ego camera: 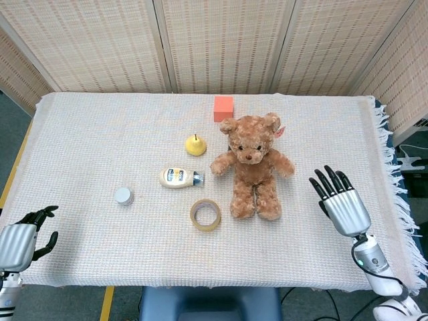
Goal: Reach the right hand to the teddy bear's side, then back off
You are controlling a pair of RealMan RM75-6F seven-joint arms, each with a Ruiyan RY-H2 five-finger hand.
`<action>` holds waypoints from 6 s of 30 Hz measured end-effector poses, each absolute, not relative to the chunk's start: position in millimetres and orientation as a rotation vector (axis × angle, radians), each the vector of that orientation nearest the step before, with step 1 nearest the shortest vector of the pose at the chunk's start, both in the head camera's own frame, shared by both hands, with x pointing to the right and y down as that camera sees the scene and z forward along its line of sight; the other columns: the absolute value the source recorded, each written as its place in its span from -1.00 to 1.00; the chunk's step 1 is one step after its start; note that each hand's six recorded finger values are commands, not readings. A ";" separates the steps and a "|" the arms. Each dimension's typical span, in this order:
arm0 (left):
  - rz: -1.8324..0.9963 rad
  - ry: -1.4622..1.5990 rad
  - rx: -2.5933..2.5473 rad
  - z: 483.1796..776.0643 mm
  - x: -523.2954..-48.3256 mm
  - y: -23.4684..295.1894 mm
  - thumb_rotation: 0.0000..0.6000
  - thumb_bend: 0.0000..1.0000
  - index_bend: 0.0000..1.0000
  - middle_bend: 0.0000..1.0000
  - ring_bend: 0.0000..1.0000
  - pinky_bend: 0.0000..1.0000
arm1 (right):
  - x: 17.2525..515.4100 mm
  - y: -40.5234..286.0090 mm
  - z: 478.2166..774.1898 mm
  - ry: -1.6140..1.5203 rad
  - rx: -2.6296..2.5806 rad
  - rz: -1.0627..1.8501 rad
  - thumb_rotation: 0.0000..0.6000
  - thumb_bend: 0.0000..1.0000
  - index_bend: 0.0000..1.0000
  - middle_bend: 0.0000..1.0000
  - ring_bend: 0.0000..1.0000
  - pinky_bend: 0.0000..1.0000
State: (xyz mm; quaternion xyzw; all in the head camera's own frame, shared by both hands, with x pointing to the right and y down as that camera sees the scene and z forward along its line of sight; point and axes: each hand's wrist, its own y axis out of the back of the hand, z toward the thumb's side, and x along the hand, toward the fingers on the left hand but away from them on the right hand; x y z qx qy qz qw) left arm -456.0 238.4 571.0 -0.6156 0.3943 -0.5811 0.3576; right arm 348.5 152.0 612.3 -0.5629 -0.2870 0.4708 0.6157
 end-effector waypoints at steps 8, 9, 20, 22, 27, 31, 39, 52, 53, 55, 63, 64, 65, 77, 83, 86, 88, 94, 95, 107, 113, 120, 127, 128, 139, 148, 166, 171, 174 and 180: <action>-1.511 1.004 -1.598 573.0 -455.5 240.0 1.00 -0.20 -0.54 -0.31 -0.33 0.25 | 341.1 135.5 648.4 -0.711 -1.317 1.104 1.00 -0.78 -0.50 -0.66 -0.80 -0.50; -1.512 1.003 -1.599 573.1 -455.5 240.1 1.00 -0.20 -0.54 -0.31 -0.33 0.25 | 340.6 134.2 653.1 -0.723 -1.325 1.109 1.00 -0.78 -0.49 -0.66 -0.80 -0.50; -1.506 0.982 -1.621 575.3 -450.8 241.3 1.00 -0.20 -0.54 -0.31 -0.33 0.25 | 325.3 125.9 696.6 -0.851 -1.438 1.118 1.00 -0.77 -0.40 -0.66 -0.80 -0.50; -1.503 0.979 -1.626 575.5 -449.6 241.9 1.00 -0.20 -0.53 -0.31 -0.33 0.25 | 320.5 124.9 699.5 -0.868 -1.451 1.104 1.00 -0.77 -0.37 -0.66 -0.80 -0.50; -1.500 0.974 -1.636 576.5 -448.5 242.3 1.00 -0.20 -0.53 -0.31 -0.33 0.25 | 305.5 120.0 704.9 -0.899 -1.453 1.067 1.00 -0.77 -0.34 -0.66 -0.80 -0.48; -1.502 0.976 -1.640 576.3 -449.0 242.5 1.00 -0.20 -0.53 -0.31 -0.33 0.25 | 295.0 113.6 708.1 -0.917 -1.438 1.054 1.00 -0.77 -0.34 -0.66 -0.80 -0.47; -1.499 0.983 -1.651 575.9 -449.7 242.8 1.00 -0.20 -0.53 -0.31 -0.33 0.25 | 288.7 101.2 713.6 -0.979 -1.420 1.080 1.00 -0.77 -0.48 -0.66 -0.80 -0.47; -1.492 0.967 -1.672 577.9 -446.2 244.5 1.00 -0.20 -0.53 -0.31 -0.33 0.25 | 278.0 96.4 728.8 -0.971 -1.426 1.137 1.00 -0.77 -0.49 -0.66 -0.80 -0.41; -1.493 0.966 -1.674 578.2 -446.2 244.7 1.00 -0.20 -0.53 -0.31 -0.33 0.25 | 276.5 95.8 729.2 -0.971 -1.425 1.137 1.00 -0.77 -0.49 -0.66 -0.80 -0.39; -1.495 0.965 -1.677 578.6 -446.4 245.0 1.00 -0.20 -0.53 -0.31 -0.33 0.25 | 274.9 94.8 729.7 -0.973 -1.421 1.138 1.00 -0.77 -0.49 -0.66 -0.80 -0.37; -1.492 0.966 -1.678 577.7 -446.5 245.4 1.00 -0.20 -0.53 -0.31 -0.33 0.25 | 274.4 92.1 731.5 -0.975 -1.397 1.161 1.00 -0.75 -0.47 -0.66 -0.80 -0.27; -1.493 0.965 -1.679 577.8 -446.3 245.6 1.00 -0.20 -0.53 -0.31 -0.33 0.25 | 274.8 92.3 731.4 -0.973 -1.394 1.161 1.00 -0.75 -0.47 -0.66 -0.80 -0.26; -1.493 0.963 -1.680 578.0 -446.1 245.8 1.00 -0.20 -0.53 -0.31 -0.33 0.25 | 275.3 92.5 731.2 -0.972 -1.390 1.162 1.00 -0.75 -0.47 -0.66 -0.80 -0.26; -1.494 0.955 -1.686 578.2 -444.6 247.0 1.00 -0.20 -0.53 -0.31 -0.32 0.25 | 280.6 86.8 730.0 -0.950 -1.341 1.191 1.00 -0.72 -0.39 -0.65 -0.76 -0.15; -1.515 0.932 -1.690 579.8 -444.5 248.4 1.00 -0.20 -0.53 -0.31 -0.32 0.25 | 280.9 84.6 730.0 -0.926 -1.316 1.203 1.00 -0.69 -0.30 -0.60 -0.69 -0.06; -1.515 0.931 -1.689 579.5 -444.5 248.1 1.00 -0.19 -0.53 -0.31 -0.32 0.25 | 280.9 84.7 728.5 -0.930 -1.313 1.195 1.00 -0.66 -0.22 -0.54 -0.63 -0.02; -1.514 0.935 -1.688 578.8 -444.4 248.0 1.00 -0.19 -0.53 -0.31 -0.32 0.25 | 281.1 84.7 727.6 -0.932 -1.310 1.192 1.00 -0.64 -0.11 -0.50 -0.58 0.01; -1.510 0.931 -1.691 578.4 -443.2 248.7 1.00 -0.20 -0.53 -0.31 -0.32 0.25 | 284.7 82.9 726.8 -0.923 -1.291 1.204 1.00 -0.63 0.11 -0.41 -0.47 0.07; -1.510 0.929 -1.691 578.3 -443.0 248.9 1.00 -0.20 -0.53 -0.31 -0.32 0.25 | 285.7 82.5 727.2 -0.920 -1.289 1.209 1.00 -0.63 0.12 -0.40 -0.46 0.08; -1.509 0.926 -1.694 578.7 -442.3 249.1 1.00 -0.20 -0.53 -0.31 -0.32 0.25 | 281.6 70.9 715.4 -0.954 -1.261 1.164 1.00 -0.64 0.13 -0.40 -0.46 0.08; -1.513 0.924 -1.696 579.1 -442.5 249.5 1.00 -0.20 -0.53 -0.31 -0.32 0.25 | 281.1 69.9 715.3 -0.950 -1.260 1.164 1.00 -0.64 0.13 -0.40 -0.46 0.08; -1.512 0.925 -1.694 578.3 -442.8 249.8 1.00 -0.20 -0.53 -0.31 -0.32 0.25 | 288.1 81.7 732.1 -0.897 -1.304 1.231 1.00 -0.64 0.13 -0.40 -0.46 0.08; -1.516 0.923 -1.695 578.4 -442.6 250.0 1.00 -0.19 -0.53 -0.31 -0.32 0.25 | 287.3 75.7 723.6 -0.923 -1.280 1.202 1.00 -0.63 0.13 -0.40 -0.46 0.08; -1.514 0.923 -1.695 578.3 -442.4 250.0 1.00 -0.20 -0.53 -0.31 -0.32 0.25 | 287.0 72.8 720.3 -0.933 -1.270 1.192 1.00 -0.63 0.13 -0.40 -0.46 0.08; -1.514 0.917 -1.698 578.7 -441.4 250.5 1.00 -0.19 -0.53 -0.31 -0.32 0.25 | 290.6 69.7 719.7 -0.943 -1.266 1.203 1.00 -0.63 0.13 -0.40 -0.46 0.08; -1.514 0.918 -1.699 578.7 -442.0 250.5 1.00 -0.20 -0.53 -0.31 -0.32 0.25 | 290.1 74.7 724.1 -0.906 -1.275 1.210 1.00 -0.64 0.13 -0.40 -0.46 0.08; -1.518 0.914 -1.701 579.2 -442.1 251.2 1.00 -0.19 -0.53 -0.31 -0.32 0.25 | 288.9 72.3 724.2 -0.871 -1.265 1.208 1.00 -0.64 0.12 -0.40 -0.46 0.08; -1.517 0.914 -1.700 578.8 -442.1 251.3 1.00 -0.19 -0.53 -0.31 -0.32 0.25 | 287.0 70.0 718.5 -0.880 -1.249 1.182 1.00 -0.63 0.12 -0.40 -0.46 0.08; -1.514 0.915 -1.701 578.4 -441.4 251.3 1.00 -0.20 -0.53 -0.31 -0.32 0.25 | 286.2 65.6 711.0 -0.907 -1.233 1.155 1.00 -0.64 0.11 -0.40 -0.46 0.08; -1.513 0.906 -1.707 579.4 -439.5 252.0 1.00 -0.20 -0.53 -0.31 -0.32 0.25 | 289.8 61.1 705.5 -0.946 -1.233 1.143 1.00 -0.64 -0.02 -0.40 -0.46 0.08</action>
